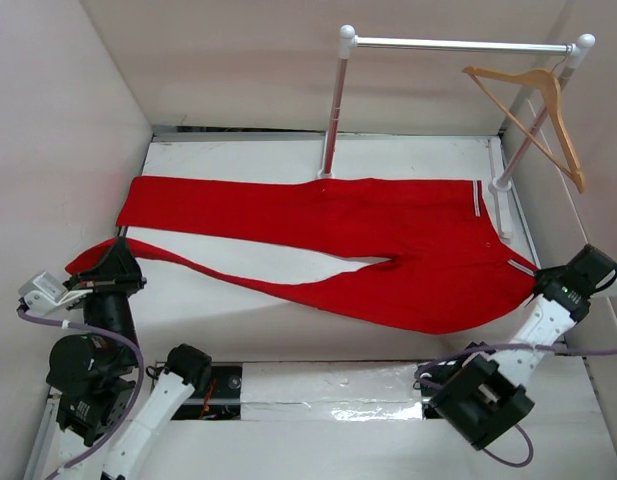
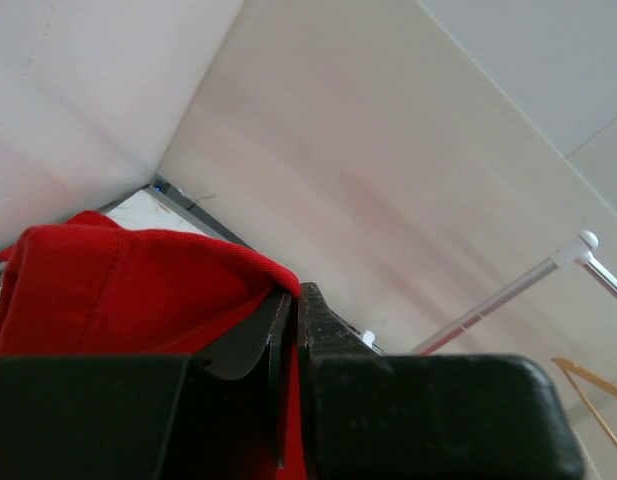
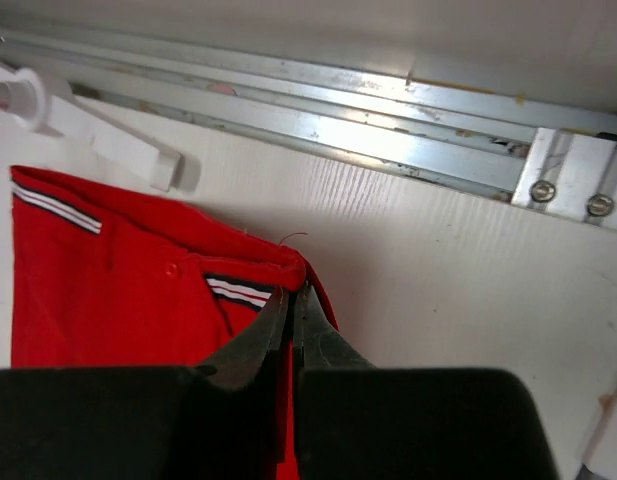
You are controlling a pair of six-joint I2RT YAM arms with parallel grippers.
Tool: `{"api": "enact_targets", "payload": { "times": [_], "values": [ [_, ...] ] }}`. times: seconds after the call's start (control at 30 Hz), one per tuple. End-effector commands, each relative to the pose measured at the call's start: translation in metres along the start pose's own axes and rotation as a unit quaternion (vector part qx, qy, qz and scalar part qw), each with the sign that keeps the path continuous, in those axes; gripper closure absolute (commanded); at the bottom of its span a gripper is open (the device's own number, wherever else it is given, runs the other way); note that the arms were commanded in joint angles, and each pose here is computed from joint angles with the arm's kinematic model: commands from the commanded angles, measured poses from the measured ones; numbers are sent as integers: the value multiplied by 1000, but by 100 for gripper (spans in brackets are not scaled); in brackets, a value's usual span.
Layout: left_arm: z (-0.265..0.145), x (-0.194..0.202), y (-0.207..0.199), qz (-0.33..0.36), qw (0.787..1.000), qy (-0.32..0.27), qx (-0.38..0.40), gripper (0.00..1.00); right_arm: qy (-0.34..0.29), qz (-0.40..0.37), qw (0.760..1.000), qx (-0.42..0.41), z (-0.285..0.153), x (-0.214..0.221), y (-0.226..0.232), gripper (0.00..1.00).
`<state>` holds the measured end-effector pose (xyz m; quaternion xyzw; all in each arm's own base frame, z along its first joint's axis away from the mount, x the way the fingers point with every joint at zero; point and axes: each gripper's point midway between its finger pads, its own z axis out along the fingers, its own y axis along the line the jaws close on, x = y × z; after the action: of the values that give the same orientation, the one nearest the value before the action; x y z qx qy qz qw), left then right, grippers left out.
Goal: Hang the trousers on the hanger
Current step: Fold the trousers at the center of the board.
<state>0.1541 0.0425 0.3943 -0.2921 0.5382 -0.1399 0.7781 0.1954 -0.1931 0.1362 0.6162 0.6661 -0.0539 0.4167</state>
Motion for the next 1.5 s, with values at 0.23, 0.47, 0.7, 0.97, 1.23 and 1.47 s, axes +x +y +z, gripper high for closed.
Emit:
{"api": "enact_targets", "payload": {
  "times": [0.23,0.47,0.7,0.97,1.23,1.47],
  "values": [
    [-1,-53,30,-50,992,-56,-97,100,-122,-16,992,-1,-91,-49,19,100],
    [-5,-38,66,-21,982,-51,-182,100,-127,-36,989,-69,-89,-50,52,100],
    [2,-1,65,49,968,-16,-244,100,-96,-30,980,-174,-76,-46,150,100],
    [36,52,2,161,955,0,-247,100,-97,-51,973,-202,-71,-29,173,100],
    [135,62,83,161,928,70,-329,100,-91,-58,967,-232,-78,-20,173,100],
    [141,57,121,172,890,51,-420,100,-93,-56,967,-230,-74,-23,174,100]
  ]
}}
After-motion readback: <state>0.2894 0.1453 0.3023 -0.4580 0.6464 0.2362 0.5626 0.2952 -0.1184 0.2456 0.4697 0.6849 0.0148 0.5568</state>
